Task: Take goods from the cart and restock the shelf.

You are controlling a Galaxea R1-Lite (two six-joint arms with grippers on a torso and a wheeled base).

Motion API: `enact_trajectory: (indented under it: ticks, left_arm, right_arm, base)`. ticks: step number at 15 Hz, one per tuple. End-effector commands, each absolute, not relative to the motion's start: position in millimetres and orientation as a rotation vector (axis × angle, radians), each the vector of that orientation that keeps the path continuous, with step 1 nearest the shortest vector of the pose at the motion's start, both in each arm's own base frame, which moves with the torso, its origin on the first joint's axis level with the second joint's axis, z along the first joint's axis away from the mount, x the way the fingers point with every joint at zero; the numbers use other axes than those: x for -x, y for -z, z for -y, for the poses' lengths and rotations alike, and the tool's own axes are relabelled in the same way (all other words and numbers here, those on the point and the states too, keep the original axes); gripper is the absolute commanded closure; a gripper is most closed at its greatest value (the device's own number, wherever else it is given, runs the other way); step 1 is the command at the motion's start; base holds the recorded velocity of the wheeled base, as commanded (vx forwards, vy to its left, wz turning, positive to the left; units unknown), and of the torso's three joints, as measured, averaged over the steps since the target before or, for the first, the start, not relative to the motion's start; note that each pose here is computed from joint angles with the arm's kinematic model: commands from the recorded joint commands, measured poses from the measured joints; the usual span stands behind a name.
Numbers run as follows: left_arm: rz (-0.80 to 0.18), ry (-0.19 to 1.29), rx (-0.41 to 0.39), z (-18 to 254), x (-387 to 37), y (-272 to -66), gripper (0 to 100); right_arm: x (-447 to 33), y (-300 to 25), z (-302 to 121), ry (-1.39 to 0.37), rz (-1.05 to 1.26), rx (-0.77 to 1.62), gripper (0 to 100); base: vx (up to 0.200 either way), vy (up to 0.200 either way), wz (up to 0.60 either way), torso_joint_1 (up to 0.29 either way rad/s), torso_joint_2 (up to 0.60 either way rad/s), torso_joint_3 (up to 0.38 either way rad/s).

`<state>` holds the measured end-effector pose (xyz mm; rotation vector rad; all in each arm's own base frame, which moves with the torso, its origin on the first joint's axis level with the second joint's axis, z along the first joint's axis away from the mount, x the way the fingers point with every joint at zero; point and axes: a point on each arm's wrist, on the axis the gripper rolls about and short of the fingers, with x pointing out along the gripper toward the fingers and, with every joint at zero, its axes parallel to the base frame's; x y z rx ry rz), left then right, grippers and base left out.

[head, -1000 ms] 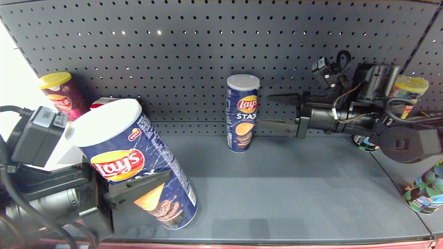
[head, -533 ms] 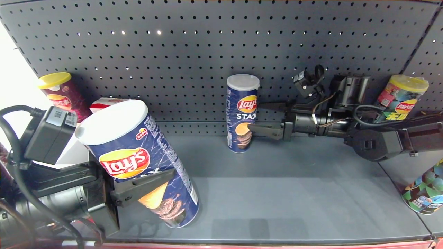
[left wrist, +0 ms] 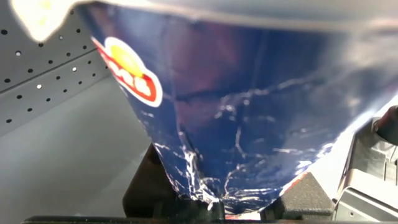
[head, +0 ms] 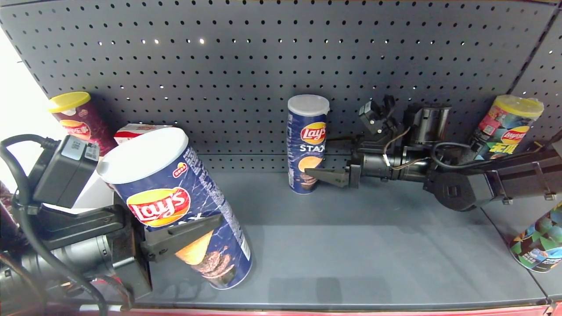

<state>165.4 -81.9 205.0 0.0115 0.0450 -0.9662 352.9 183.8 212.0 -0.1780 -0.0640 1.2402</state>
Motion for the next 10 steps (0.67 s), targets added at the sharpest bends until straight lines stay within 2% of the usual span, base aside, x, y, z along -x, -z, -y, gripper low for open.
enact_trajectory:
  ticks: [1, 7, 10]
  left_arm:
    - [-0.047, 0.963, -0.008, 81, -166, -205, 100]
    - [-0.051, 0.959, -0.007, 80, -165, -204, 100]
    - [-0.055, 0.96, -0.007, 81, -166, -203, 100]
  right_arm:
    - [-350, -212, -187, -1.251, 0.064, 0.178, 0]
    - [-322, -209, -180, -1.267, 0.028, 0.186, 0]
    - [-329, -205, -180, -1.222, 0.017, 0.189, 0]
  base:
    - [0.0, 0.0, 0.0, 0.0, 0.0, 0.0]
    - [0.0, 0.0, 0.0, 0.0, 0.0, 0.0]
    - [0.0, 0.0, 0.0, 0.0, 0.0, 0.0]
